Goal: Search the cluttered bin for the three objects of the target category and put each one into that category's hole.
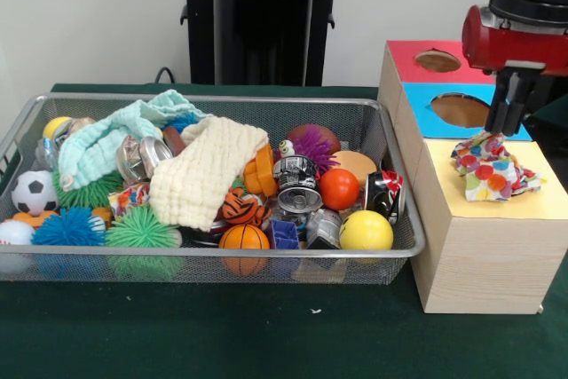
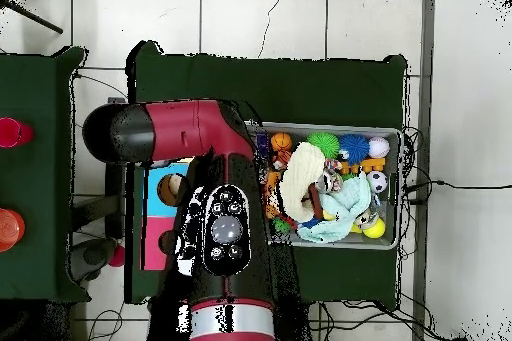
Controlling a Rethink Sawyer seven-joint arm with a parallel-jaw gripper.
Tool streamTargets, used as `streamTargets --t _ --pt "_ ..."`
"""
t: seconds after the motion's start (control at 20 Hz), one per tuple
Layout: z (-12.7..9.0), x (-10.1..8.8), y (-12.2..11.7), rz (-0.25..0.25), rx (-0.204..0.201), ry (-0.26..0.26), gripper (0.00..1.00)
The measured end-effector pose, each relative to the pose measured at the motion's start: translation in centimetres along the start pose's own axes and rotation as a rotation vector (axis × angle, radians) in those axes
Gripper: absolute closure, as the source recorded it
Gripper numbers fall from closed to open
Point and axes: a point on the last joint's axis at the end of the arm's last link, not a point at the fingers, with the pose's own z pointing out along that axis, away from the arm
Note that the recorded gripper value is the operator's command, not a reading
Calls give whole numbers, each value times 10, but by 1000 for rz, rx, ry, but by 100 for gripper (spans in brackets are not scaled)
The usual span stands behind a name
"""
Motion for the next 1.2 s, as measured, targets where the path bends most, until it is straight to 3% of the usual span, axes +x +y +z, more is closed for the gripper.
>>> streamTargets --t 1.2 --pt "25 15 0 7 -2 48 100"
